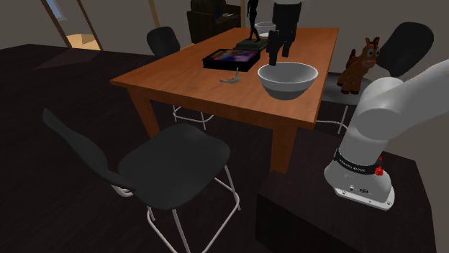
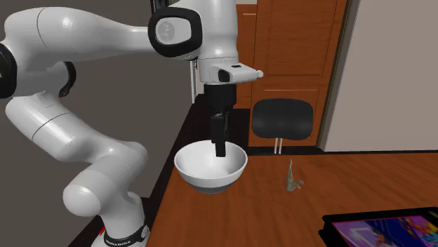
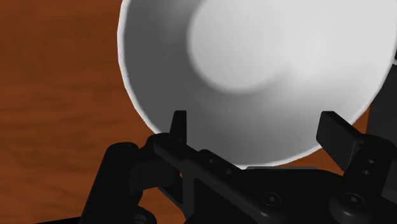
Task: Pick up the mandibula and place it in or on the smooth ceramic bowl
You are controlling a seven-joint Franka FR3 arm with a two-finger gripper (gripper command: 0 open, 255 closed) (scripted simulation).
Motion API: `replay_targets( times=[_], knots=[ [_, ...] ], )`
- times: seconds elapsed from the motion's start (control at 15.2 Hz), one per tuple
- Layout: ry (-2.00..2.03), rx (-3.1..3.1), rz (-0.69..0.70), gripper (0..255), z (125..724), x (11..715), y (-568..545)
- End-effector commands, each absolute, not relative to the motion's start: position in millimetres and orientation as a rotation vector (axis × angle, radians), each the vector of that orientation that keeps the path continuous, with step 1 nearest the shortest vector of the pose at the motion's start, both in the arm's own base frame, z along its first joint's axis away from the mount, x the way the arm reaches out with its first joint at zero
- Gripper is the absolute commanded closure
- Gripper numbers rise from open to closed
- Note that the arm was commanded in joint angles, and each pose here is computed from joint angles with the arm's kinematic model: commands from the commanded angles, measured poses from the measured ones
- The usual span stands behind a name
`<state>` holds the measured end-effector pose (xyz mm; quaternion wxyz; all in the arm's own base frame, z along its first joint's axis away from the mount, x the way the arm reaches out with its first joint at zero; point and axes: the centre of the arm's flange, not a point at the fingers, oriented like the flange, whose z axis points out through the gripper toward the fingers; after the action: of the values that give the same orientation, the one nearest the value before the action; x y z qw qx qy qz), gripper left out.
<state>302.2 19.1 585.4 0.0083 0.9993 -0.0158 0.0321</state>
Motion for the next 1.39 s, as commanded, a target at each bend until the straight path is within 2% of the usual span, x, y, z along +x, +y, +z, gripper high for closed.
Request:
replay_targets(
  times=[0.0,0.59,1.19,1.32],
  knots=[
    [-0.049,3.123,0.1,0,585.4,302.2,19.1],
    [1.139,3.11,-0.155,0,562.6,445.6,-30.9],
    [2.296,2.585,-0.418,0,517.8,578.3,32.3],
    [2.311,2.574,-0.421,0,512.3,577.6,34.4]
  ],
)
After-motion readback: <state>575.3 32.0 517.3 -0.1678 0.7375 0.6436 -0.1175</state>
